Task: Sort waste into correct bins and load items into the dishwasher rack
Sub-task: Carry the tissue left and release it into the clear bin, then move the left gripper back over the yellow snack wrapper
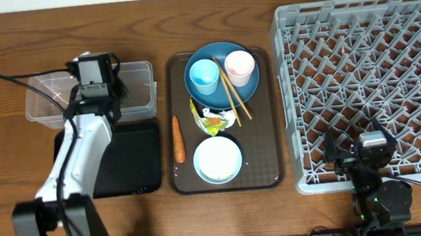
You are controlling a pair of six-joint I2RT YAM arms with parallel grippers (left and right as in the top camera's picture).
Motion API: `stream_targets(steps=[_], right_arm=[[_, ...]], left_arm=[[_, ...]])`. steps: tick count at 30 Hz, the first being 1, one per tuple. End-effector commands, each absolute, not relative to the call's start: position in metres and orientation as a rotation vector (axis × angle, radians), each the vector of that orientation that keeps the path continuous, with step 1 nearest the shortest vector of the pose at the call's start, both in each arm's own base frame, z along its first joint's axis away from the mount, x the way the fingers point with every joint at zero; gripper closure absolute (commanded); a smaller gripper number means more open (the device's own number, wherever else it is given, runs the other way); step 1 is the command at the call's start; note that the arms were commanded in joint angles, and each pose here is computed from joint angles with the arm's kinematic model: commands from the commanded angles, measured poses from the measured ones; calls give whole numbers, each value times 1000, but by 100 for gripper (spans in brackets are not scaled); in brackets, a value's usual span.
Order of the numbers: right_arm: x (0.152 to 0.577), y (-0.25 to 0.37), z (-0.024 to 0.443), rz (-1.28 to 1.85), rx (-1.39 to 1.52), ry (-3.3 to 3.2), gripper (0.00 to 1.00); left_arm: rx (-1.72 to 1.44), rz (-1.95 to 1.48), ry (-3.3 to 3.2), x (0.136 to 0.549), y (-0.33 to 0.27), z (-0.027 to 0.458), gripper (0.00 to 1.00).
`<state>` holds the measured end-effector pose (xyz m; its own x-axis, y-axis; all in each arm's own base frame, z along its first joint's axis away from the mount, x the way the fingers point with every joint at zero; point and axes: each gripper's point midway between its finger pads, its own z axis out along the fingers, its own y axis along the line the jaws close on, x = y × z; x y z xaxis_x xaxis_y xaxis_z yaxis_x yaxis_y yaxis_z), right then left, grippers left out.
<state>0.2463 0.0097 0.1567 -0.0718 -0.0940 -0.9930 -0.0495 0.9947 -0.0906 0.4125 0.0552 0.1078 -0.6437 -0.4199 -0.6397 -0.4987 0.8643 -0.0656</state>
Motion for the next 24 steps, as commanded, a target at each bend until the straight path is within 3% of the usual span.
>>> stream_targets(steps=[1, 6, 9, 14, 19, 24], right_arm=[[246, 8, 156, -52, -111, 1643, 1], [246, 8, 156, -52, -111, 1643, 1], [246, 8, 156, -52, -111, 1643, 1], [246, 8, 156, -52, -111, 1643, 1], [246, 8, 156, -52, -111, 1643, 1], [246, 8, 156, -52, -111, 1643, 1]], left_arm=[[-691, 187, 2336, 420, 70, 107, 88], [-707, 189, 2318, 422, 77, 108, 83], [-705, 185, 2304, 424, 77, 111, 53], [-693, 148, 2249, 423, 74, 137, 30], [-602, -89, 2237, 408, 41, 180, 26], [-600, -538, 2345, 356, -22, 202, 25]])
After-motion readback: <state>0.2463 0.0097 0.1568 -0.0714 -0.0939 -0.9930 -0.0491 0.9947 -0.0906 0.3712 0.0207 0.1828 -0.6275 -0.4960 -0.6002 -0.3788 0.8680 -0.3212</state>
